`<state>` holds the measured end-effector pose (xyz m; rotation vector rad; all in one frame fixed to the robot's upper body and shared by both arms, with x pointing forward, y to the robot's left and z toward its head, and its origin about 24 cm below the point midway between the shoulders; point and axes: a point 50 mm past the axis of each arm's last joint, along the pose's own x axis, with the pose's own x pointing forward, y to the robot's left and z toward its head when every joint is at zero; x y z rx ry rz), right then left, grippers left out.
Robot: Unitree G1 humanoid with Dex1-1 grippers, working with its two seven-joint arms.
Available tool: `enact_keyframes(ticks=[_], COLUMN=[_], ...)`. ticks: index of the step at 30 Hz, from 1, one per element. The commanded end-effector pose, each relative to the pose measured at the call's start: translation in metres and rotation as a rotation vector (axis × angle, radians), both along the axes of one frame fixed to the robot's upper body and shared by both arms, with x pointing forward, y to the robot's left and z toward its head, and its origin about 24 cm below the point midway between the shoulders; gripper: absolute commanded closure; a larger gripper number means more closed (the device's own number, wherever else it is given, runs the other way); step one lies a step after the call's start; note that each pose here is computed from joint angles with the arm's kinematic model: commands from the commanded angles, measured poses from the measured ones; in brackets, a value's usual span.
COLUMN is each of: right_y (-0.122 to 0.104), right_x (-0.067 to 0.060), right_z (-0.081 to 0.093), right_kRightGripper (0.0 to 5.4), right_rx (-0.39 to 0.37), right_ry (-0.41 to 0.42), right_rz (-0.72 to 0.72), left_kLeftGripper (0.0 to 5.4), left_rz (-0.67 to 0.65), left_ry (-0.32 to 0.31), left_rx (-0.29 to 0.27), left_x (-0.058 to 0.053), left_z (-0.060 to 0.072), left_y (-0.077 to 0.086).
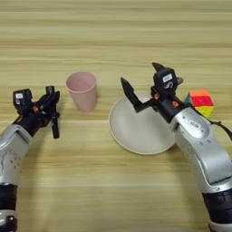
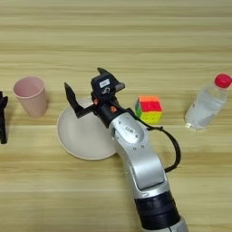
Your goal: Move the objects on the table
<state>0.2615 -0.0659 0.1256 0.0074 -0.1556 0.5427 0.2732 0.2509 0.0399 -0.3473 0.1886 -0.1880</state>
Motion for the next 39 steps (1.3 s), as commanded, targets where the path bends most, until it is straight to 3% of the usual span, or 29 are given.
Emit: enact_keyframes(ticks=[1, 7, 12, 22, 27, 39], right_y=[0.001, 0.0, 0.0, 0.001, 0.0, 0.0], right_x=[0.002, 0.002, 0.001, 0.001, 0.0, 0.0], right_z=[0.003, 0.002, 0.001, 0.001, 0.001, 0.001], right_kRightGripper=[0.0, 0.0, 0.0, 0.0, 0.0, 0.0], right_rx=[0.009, 0.008, 0.008, 0.009, 0.01, 0.007], right_ry=[-0.001, -0.001, 0.002, 0.002, 0.003, 0.002], right_rz=[-0.003, -0.008, -0.012, -0.016, -0.018, -0.015], left_kLeftGripper=[4.43, 4.43, 4.43, 4.43, 3.71, 2.49], left_rz=[0.013, 0.023, 0.013, 0.003, 0.019, 0.04], left_ry=[0.039, 0.051, 0.066, 0.065, 0.091, 0.096], left_rx=[0.081, 0.139, 0.122, 0.125, 0.164, 0.163], left_x=[0.005, 0.011, 0.014, 0.014, 0.014, 0.014], left_z=[-0.013, -0.023, -0.03, -0.03, -0.032, -0.032], left_y=[-0.005, -0.011, -0.016, -0.016, -0.016, -0.014])
